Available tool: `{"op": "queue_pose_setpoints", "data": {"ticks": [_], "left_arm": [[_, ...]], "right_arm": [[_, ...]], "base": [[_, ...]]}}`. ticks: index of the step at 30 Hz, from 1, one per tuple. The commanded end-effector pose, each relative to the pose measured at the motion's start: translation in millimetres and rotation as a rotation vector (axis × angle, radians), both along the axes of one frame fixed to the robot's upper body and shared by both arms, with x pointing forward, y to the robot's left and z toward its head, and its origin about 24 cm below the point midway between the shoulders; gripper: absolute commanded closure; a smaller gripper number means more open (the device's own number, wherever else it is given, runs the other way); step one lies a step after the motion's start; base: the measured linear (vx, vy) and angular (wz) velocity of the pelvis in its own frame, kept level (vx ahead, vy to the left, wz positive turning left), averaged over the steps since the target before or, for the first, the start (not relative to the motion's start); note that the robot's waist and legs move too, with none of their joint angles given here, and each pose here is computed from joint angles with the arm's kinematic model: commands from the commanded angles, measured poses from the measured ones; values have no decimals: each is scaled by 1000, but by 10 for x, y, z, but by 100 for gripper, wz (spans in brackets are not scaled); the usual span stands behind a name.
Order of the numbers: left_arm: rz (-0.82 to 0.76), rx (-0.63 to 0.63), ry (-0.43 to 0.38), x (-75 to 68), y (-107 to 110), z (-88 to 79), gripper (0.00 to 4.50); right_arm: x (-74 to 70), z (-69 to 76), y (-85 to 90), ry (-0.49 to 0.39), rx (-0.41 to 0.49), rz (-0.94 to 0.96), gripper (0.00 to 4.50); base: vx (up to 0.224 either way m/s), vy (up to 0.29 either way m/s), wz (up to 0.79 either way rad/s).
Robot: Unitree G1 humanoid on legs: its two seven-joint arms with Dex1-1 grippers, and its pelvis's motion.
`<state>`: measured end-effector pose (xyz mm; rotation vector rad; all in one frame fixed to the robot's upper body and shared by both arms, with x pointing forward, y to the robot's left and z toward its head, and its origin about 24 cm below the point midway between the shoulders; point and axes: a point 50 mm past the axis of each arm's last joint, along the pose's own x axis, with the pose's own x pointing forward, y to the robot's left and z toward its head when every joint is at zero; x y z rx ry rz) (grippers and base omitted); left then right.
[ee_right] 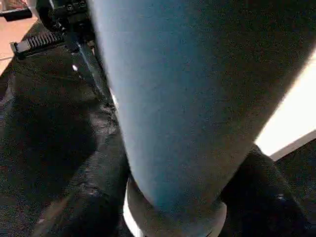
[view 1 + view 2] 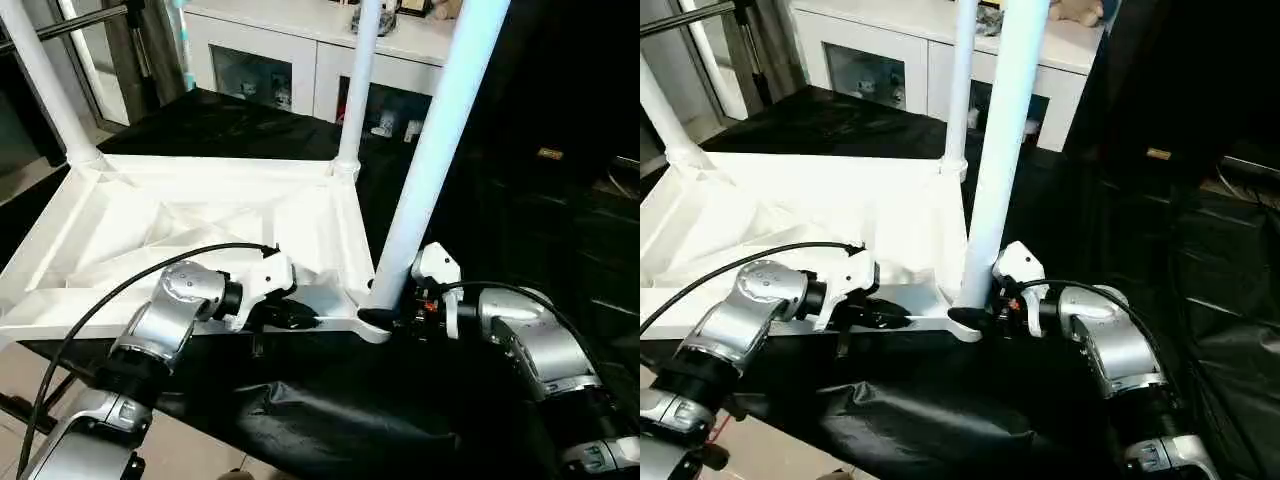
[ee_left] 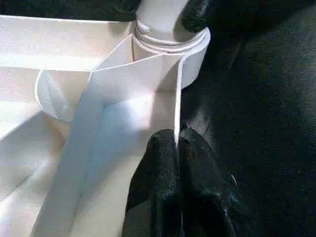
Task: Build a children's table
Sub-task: Rotate leg to tighten
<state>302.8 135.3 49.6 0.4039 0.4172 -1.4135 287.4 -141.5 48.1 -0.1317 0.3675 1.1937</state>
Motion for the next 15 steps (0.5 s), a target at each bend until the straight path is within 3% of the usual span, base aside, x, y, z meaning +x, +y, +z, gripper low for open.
{"op": "queue_pose_setpoints", "data": {"ticks": [1,5,7,15], "left_arm": [[-34,-100,-60,22,-277,134,450],[91,-86,-90,119,-308,111,450],[211,-68,-119,231,-366,95,450],[385,-78,-148,380,-535,109,450]], "right_arm": [[-309,-245,449,165,29,275,224],[-213,-347,496,155,-5,113,243],[-68,-462,551,124,-49,-131,247],[80,-589,622,156,-103,-476,252]], "base": [[0,0,0],[0,0,0],[0,0,0],[-7,-1,0]]}}
